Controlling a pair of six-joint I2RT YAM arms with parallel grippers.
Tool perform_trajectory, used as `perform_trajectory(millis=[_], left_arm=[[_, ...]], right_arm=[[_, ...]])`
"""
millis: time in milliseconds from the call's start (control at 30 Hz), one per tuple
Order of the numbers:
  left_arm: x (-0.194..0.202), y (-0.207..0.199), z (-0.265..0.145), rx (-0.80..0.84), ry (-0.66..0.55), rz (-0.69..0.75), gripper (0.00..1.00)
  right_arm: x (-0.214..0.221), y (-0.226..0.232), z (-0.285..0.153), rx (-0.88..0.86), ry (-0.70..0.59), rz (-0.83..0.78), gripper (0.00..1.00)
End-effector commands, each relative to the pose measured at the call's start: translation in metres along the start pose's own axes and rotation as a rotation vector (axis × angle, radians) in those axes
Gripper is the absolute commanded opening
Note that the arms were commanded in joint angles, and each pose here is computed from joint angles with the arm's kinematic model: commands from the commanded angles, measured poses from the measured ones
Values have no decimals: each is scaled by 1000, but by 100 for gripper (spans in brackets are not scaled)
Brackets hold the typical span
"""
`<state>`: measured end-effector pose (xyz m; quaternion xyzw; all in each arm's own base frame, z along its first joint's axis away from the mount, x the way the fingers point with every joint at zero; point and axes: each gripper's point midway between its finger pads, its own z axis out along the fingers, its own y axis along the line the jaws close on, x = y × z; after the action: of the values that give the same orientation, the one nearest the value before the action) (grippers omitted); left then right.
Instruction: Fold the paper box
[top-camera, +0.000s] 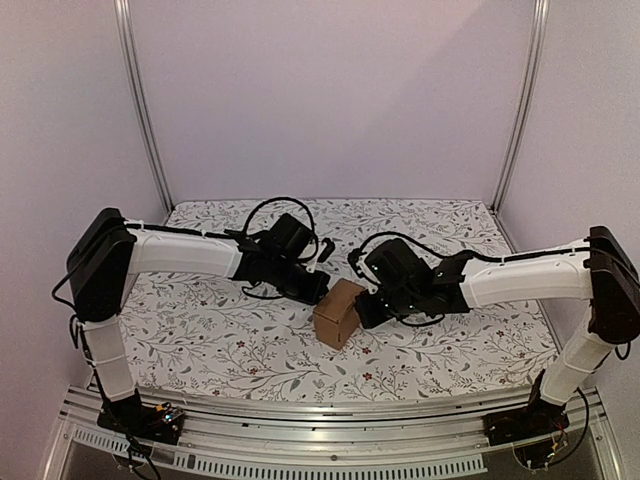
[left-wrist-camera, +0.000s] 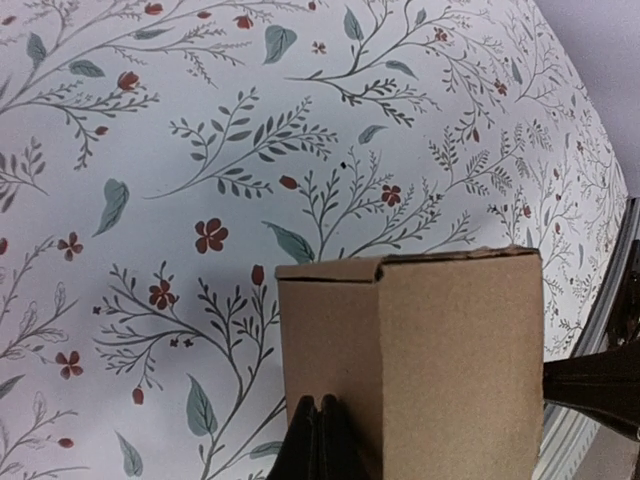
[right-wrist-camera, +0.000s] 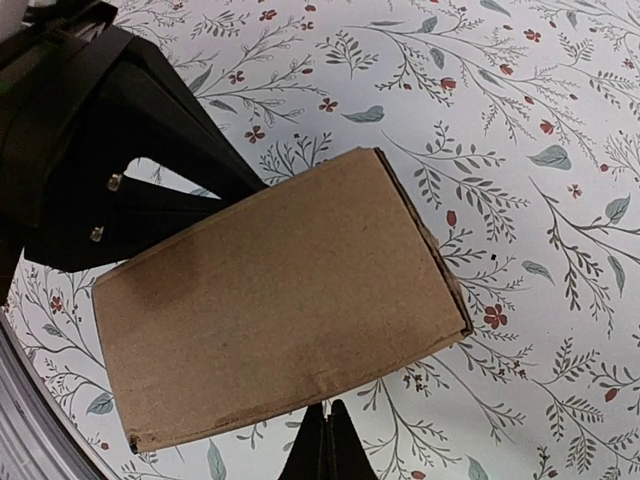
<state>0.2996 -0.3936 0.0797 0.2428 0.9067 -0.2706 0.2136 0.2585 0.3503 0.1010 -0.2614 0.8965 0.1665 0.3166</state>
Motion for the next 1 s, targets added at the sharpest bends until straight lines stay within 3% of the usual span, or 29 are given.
perform_trajectory(millis=[0, 233, 500, 967], left_arm=[[7, -1, -14, 11, 4, -21, 0], [13, 7, -27, -34, 4, -28, 0], [14, -2, -27, 8, 3, -44, 0], [20, -11, -19, 34, 21, -44, 0]], right_arm=[[-16, 5, 7, -14, -37, 14, 0], [6, -12, 13, 3, 9, 54, 0], [34, -12, 28, -115, 40, 263, 0], [33, 3, 68, -216, 47, 434, 0]])
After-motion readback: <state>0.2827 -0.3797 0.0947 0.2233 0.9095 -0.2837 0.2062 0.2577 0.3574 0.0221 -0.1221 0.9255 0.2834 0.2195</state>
